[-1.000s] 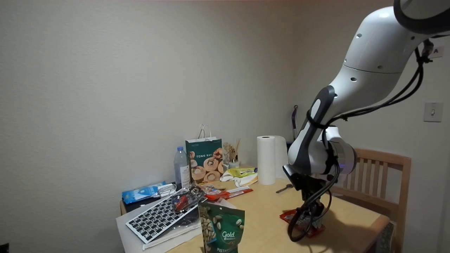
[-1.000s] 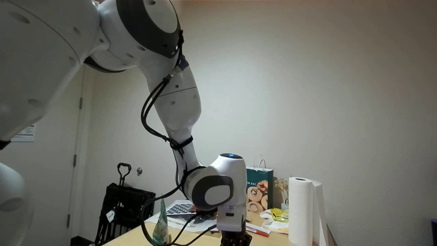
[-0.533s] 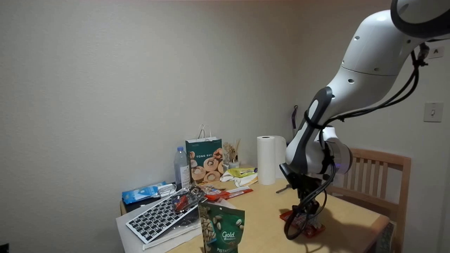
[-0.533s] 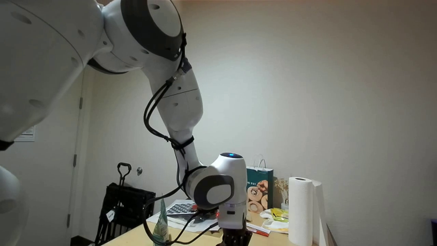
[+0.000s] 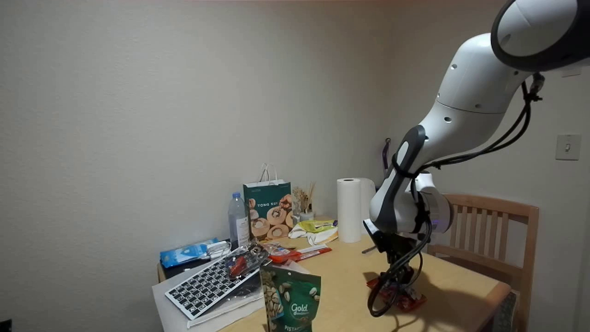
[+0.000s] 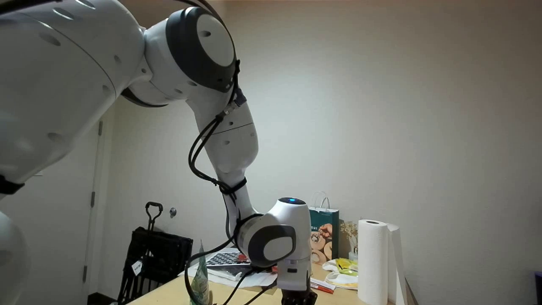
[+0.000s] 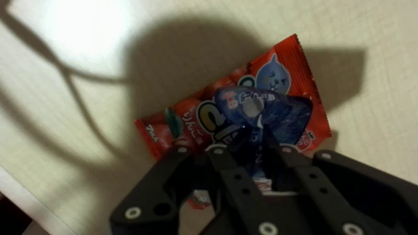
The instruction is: Move the blue pack
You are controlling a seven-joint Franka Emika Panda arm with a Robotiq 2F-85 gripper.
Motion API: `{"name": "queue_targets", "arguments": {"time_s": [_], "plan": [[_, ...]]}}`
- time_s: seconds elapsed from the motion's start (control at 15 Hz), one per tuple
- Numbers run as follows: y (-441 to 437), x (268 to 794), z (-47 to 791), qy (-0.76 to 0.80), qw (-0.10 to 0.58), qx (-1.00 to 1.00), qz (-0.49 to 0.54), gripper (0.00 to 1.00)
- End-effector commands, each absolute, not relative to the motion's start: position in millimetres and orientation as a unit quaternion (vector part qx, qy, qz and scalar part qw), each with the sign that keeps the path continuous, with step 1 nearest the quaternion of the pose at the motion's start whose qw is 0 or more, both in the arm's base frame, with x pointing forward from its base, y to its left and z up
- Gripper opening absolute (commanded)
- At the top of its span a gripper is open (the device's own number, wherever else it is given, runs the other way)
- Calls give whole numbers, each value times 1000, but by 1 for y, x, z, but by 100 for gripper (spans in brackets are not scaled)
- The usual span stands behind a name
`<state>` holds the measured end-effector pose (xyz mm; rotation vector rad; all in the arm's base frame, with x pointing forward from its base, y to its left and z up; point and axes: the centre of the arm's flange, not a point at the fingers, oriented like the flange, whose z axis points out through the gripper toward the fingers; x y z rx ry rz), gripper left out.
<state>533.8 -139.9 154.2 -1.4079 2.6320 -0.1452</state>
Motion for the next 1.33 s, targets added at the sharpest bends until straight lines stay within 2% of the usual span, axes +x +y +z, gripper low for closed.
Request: {"name": "queue_targets", "arguments": {"time_s": [0.0,0.13,0.2,0.27,0.33,1.0,1.27], "plan": [[-147,540,149,880,72,-468,-39,5],[-147,541,147,879,70,-470,-37,5],[-147,542,147,879,68,-471,-37,10],[-146,542,147,877,67,-474,-36,36],[-145,542,148,877,67,-475,-39,36],[-139,543,173,860,64,-499,-85,98],[-130,539,193,854,59,-502,-121,100]]}}
